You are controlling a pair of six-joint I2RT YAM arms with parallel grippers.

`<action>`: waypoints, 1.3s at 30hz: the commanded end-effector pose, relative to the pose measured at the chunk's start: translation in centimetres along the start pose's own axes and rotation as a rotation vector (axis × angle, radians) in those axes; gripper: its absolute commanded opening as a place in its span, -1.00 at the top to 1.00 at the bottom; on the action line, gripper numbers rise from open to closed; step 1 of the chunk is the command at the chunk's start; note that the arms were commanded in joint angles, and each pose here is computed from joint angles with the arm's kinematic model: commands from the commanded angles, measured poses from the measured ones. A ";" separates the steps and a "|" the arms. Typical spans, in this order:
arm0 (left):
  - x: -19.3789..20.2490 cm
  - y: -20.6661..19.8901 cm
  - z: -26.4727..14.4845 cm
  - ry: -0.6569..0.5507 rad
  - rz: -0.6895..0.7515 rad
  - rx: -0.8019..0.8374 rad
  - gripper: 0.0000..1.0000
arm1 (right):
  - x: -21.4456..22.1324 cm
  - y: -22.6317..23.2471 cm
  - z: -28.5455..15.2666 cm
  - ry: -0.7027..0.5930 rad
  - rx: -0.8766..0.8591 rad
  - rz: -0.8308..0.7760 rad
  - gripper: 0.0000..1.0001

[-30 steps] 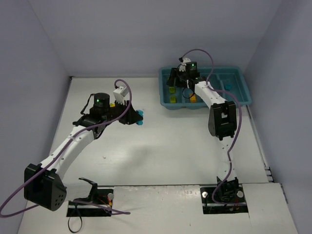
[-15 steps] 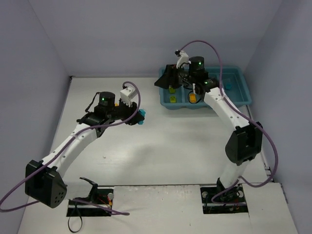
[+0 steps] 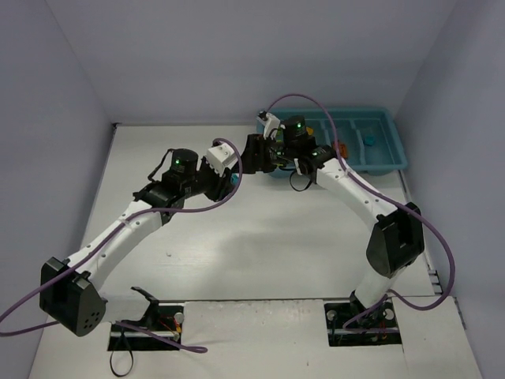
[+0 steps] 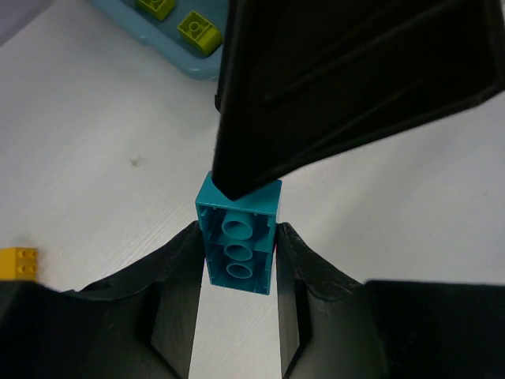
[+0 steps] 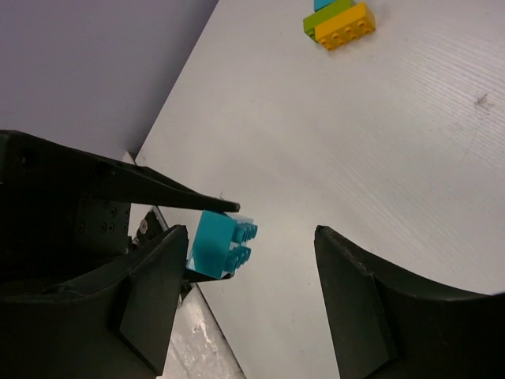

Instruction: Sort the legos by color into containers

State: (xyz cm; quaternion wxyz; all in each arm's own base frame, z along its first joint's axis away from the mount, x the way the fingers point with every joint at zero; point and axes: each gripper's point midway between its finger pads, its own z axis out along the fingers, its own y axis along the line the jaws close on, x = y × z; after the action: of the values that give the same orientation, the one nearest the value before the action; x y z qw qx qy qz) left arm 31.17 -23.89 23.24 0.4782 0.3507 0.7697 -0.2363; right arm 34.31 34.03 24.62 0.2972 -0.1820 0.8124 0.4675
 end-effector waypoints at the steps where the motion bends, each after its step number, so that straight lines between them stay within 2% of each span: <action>1: -4.4 1.0 -1.0 -0.106 0.101 -0.060 0.85 | -1.1 2.7 -0.9 -0.048 -0.050 -0.041 -0.22; 14: -4.1 0.9 -0.2 -0.080 0.107 -0.047 0.85 | 0.5 4.2 -0.4 -0.003 -0.094 -0.064 -0.13; 17: -4.4 0.9 -0.1 -0.090 0.105 -0.043 0.85 | 0.8 4.1 -0.3 0.005 -0.095 -0.067 -0.02; 20: -4.7 0.8 -0.1 -0.099 0.104 -0.040 0.85 | 1.2 4.0 -0.1 0.015 -0.097 -0.066 0.14; 22: -4.7 0.8 -0.1 -0.098 0.103 -0.040 0.85 | 1.3 3.9 0.0 0.019 -0.097 -0.068 0.36; 23: -4.8 0.8 -0.1 -0.101 0.104 -0.040 0.85 | 1.9 3.6 0.0 0.039 -0.085 -0.054 0.48; 24: -4.7 0.8 0.0 -0.096 0.104 -0.039 0.85 | 1.9 3.5 0.0 0.041 -0.080 -0.056 0.72; 26: -4.6 0.9 -0.1 -0.093 0.103 -0.044 0.85 | 1.9 3.3 0.1 0.047 -0.077 -0.058 1.00; 28: -4.5 0.9 0.0 -0.090 0.102 -0.042 0.85 | 1.9 3.2 0.3 0.053 -0.076 -0.061 1.00; 31: -4.2 1.0 0.1 -0.080 0.098 -0.051 0.69 | 1.5 2.1 0.3 0.043 -0.033 -0.072 1.00; 32: -4.1 1.0 0.0 -0.078 0.093 -0.053 0.47 | 1.3 1.6 0.2 0.037 -0.013 -0.074 1.00; 33: -4.0 1.2 0.0 -0.077 0.087 -0.064 0.03 | 1.0 1.1 0.0 0.027 0.005 -0.078 1.00; 35: -3.7 1.4 -0.1 -0.075 0.065 -0.080 -0.37 | -0.2 -0.7 -0.8 -0.012 0.061 -0.078 1.00; 37: -3.2 1.7 -0.1 -0.067 0.042 -0.104 -0.59 | -1.7 -3.2 -2.0 -0.056 0.127 -0.062 1.00; 39: -2.9 1.7 -0.2 -0.063 0.013 -0.112 -0.67 | -3.4 -5.8 -3.4 -0.120 0.229 -0.060 1.00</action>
State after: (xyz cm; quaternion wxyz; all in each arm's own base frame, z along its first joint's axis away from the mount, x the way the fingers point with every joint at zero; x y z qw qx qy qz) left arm 32.37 -23.51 22.54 0.4749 0.3488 0.7835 -0.1974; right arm 35.03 31.86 21.64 0.2951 -0.1743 0.8416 0.4174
